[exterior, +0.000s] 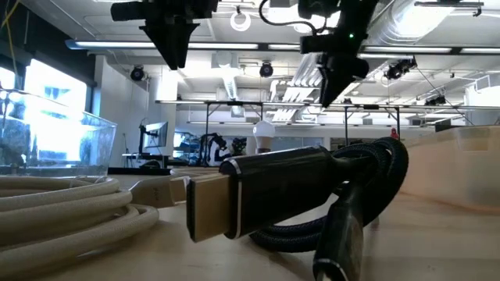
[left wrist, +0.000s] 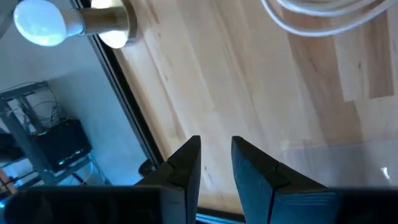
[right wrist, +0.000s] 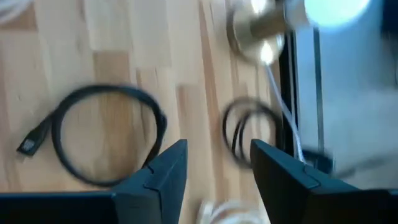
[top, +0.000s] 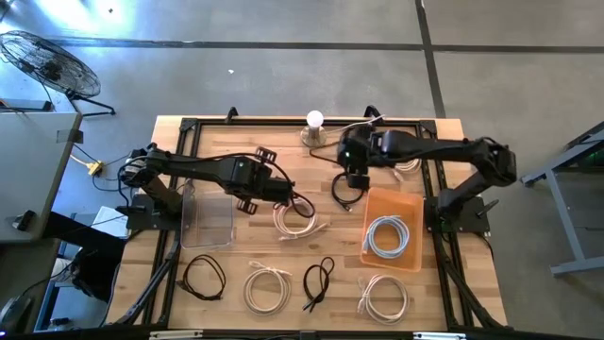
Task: Pick & Place USB Port
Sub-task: Put the black USB cable into the transparent bin
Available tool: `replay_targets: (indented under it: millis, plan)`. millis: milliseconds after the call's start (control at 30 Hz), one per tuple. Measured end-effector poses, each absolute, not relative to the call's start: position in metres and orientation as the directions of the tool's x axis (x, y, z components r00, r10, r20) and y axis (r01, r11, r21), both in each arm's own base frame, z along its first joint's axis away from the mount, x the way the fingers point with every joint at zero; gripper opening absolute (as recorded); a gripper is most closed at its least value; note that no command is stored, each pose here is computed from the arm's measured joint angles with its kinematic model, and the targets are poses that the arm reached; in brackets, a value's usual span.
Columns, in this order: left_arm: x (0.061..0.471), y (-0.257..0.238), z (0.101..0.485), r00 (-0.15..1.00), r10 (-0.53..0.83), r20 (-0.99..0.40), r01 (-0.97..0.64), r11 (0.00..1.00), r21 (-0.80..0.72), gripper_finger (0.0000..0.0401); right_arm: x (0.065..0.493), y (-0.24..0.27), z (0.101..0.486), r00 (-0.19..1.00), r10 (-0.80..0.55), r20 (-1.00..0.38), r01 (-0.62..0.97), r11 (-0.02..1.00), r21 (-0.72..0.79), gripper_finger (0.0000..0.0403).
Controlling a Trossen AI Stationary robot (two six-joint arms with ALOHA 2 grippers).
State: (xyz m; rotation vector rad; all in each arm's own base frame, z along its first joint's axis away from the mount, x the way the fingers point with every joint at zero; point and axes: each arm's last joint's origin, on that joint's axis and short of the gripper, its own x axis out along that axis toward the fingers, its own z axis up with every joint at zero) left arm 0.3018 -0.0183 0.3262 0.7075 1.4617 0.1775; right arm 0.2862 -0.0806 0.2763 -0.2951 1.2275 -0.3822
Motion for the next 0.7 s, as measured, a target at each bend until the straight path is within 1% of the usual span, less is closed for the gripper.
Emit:
replay_targets:
  millis: [67, 133, 233, 467, 600, 700]
  plan:
    - [0.3, -0.018, 0.326, 0.123, 0.528, -0.841, 0.31, 0.784, 0.538, 0.0087, 0.291, -0.091, 0.276, 0.34, -0.406, -0.849, 0.092, 0.912, -0.399, 0.0167]
    - [0.299, -0.018, 0.326, 0.113, 0.535, -0.837, 0.31, 0.781, 0.542, 0.0087, 0.293, -0.102, 0.273, 0.361, -0.372, -0.855, 0.073, 0.925, -0.372, 0.0167]
    - [0.299, -0.017, 0.327, 0.112, 0.542, -0.833, 0.312, 0.776, 0.548, 0.0087, 0.292, -0.119, 0.262, 0.341, -0.313, -0.886, 0.059, 0.948, -0.312, 0.0167]
    - [0.296, -0.017, 0.329, 0.115, 0.551, -0.826, 0.339, 0.76, 0.554, 0.0087, 0.291, -0.158, 0.23, 0.239, -0.295, -0.925, 0.085, 0.955, -0.283, 0.0167]
    - [0.297, -0.016, 0.33, 0.117, 0.562, -0.819, 0.358, 0.745, 0.563, 0.0087, 0.289, -0.177, 0.218, 0.214, -0.295, -0.931, 0.132, 0.953, -0.271, 0.0167]
    - [0.297, -0.014, 0.33, 0.121, 0.593, -0.796, 0.359, 0.722, 0.592, 0.0087, 0.284, -0.191, 0.211, 0.203, -0.28, -0.938, 0.206, 0.949, -0.238, 0.0167]
